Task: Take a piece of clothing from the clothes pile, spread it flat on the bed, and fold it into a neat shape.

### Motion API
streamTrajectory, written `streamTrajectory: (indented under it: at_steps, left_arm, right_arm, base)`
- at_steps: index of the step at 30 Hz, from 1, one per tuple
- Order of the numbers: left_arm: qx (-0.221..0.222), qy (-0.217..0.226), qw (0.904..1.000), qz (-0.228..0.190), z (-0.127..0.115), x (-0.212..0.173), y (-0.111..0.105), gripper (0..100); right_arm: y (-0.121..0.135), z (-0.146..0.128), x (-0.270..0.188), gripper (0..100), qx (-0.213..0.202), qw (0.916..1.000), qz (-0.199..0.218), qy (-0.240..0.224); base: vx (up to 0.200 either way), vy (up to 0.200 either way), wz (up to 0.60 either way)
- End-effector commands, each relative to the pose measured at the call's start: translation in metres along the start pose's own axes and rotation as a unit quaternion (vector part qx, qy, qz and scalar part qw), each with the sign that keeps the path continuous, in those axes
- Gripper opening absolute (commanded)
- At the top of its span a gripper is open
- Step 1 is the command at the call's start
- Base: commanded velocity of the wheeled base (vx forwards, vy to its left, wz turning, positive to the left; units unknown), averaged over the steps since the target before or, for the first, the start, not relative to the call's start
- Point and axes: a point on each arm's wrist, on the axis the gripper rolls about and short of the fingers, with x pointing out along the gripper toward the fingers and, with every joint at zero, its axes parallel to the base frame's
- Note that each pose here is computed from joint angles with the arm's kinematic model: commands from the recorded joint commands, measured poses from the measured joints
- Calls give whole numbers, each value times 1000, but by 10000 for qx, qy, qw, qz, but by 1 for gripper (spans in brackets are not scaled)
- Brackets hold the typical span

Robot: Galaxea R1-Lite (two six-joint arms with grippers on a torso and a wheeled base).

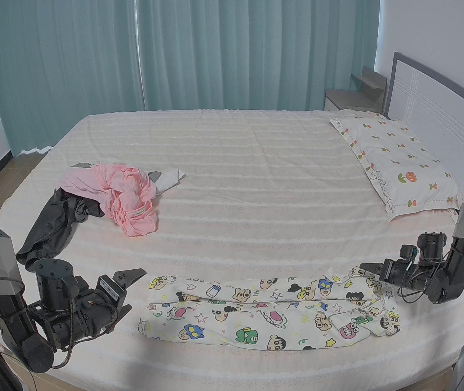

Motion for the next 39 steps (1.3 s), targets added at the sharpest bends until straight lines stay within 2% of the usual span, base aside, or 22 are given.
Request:
streamTrajectory:
  at_steps: [1,7,18,23,24,34,39]
  left_arm:
    - [-3,16,10000,32,0,1,1,100]
    - [-5,14,10000,49,-1,1,2,100]
    - [-11,33,10000,58,-1,2,2,100]
    - [-1,39,10000,73,-1,3,3,100]
    - [0,43,10000,63,-1,3,2,100]
    - [2,48,10000,78,-2,2,3,100]
    - [1,51,10000,85,-2,2,3,100]
  right_arm:
    - [-4,1,-10,100,79,9999,-94,-41]
    - [-2,-12,-18,100,161,9996,-150,189]
    - [10,-30,-4,100,-24,9983,24,577]
    - [13,-30,3,100,-104,9982,98,586]
    - [13,-31,5,0,-112,9981,102,596]
    - [11,-30,-5,0,-47,9983,26,577]
    - [14,-19,-19,0,19,9985,-55,537]
  base:
    - [0,0,0]
    - [0,0,0]
    - [0,0,0]
    - [0,0,0]
    - [0,0,0]
    - [0,0,0]
    - [0,0,0]
